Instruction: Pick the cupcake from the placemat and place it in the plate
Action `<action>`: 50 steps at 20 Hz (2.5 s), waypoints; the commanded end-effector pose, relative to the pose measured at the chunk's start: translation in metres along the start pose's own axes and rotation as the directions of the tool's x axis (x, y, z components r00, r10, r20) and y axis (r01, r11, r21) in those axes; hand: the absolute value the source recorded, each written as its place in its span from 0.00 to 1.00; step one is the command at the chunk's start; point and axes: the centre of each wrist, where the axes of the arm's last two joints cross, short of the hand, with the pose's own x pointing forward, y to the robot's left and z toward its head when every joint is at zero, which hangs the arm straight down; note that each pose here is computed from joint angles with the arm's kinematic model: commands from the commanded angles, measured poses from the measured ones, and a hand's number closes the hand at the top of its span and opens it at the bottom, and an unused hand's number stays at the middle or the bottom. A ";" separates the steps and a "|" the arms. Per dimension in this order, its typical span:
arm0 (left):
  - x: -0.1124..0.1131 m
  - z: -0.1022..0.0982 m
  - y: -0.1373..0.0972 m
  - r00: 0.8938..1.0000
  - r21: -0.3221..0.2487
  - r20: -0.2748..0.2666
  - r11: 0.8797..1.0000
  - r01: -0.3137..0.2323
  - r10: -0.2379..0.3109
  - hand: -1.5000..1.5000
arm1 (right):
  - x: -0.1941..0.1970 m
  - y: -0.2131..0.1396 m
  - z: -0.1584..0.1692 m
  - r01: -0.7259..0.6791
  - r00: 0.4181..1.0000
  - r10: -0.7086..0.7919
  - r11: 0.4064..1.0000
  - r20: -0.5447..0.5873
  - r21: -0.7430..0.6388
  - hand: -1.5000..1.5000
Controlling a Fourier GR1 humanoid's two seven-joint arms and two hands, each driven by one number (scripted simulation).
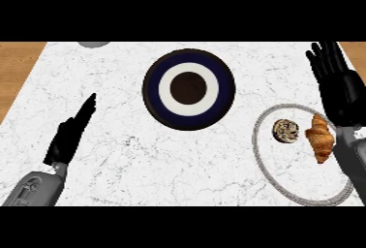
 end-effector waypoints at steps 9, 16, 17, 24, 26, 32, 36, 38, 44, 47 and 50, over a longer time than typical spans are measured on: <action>0.085 -0.023 0.004 0.937 -0.033 0.330 0.994 -0.105 0.111 0.50 | -0.052 0.013 0.016 -0.673 0.713 0.696 0.643 0.088 0.365 1.00; 0.104 -0.010 0.036 0.933 -0.004 0.330 0.988 -0.153 0.146 0.50 | -0.138 0.115 0.089 -0.303 0.953 0.304 0.952 0.000 0.032 0.00; 0.100 0.002 0.022 0.930 -0.007 0.337 0.988 -0.154 0.148 0.50 | -0.133 0.111 0.080 -0.260 0.965 0.259 0.966 0.035 0.004 0.00; 0.100 0.008 0.044 0.938 0.013 0.314 0.987 -0.158 0.146 0.50 | -0.081 0.053 0.058 -0.418 0.901 0.416 0.908 0.125 -0.017 0.00; 0.093 0.001 0.043 0.935 0.015 0.323 0.987 -0.159 0.145 0.50 | -0.062 0.050 0.047 -0.503 0.862 0.501 0.864 0.081 0.008 0.00; 0.105 0.003 0.040 0.940 0.023 0.314 0.989 -0.149 0.134 0.50 | -0.047 0.020 0.028 -0.761 0.586 0.793 0.610 -0.167 0.221 0.00; 0.098 -0.001 0.049 0.942 0.020 0.310 0.990 -0.140 0.127 0.50 | -0.020 0.023 0.016 -0.770 0.415 0.879 0.476 -0.234 0.424 0.00; 0.091 0.003 0.035 0.941 0.015 0.313 0.990 -0.141 0.129 0.50 | -0.014 0.033 0.016 -0.729 0.355 0.898 0.440 -0.261 0.524 0.00; 0.088 -0.004 0.045 0.939 0.008 0.312 0.988 -0.155 0.145 0.50 | -0.010 0.058 0.006 -0.661 0.248 0.922 0.385 -0.297 0.644 0.00; 0.104 0.003 0.045 0.938 0.001 0.319 0.989 -0.145 0.137 0.50 | -0.001 0.065 -0.001 -0.672 0.216 0.924 0.376 -0.316 0.638 0.00; 0.103 0.006 0.029 0.935 -0.001 0.315 0.985 -0.172 0.163 0.50 | 0.000 0.053 -0.012 -0.692 0.188 0.926 0.361 -0.326 0.625 0.00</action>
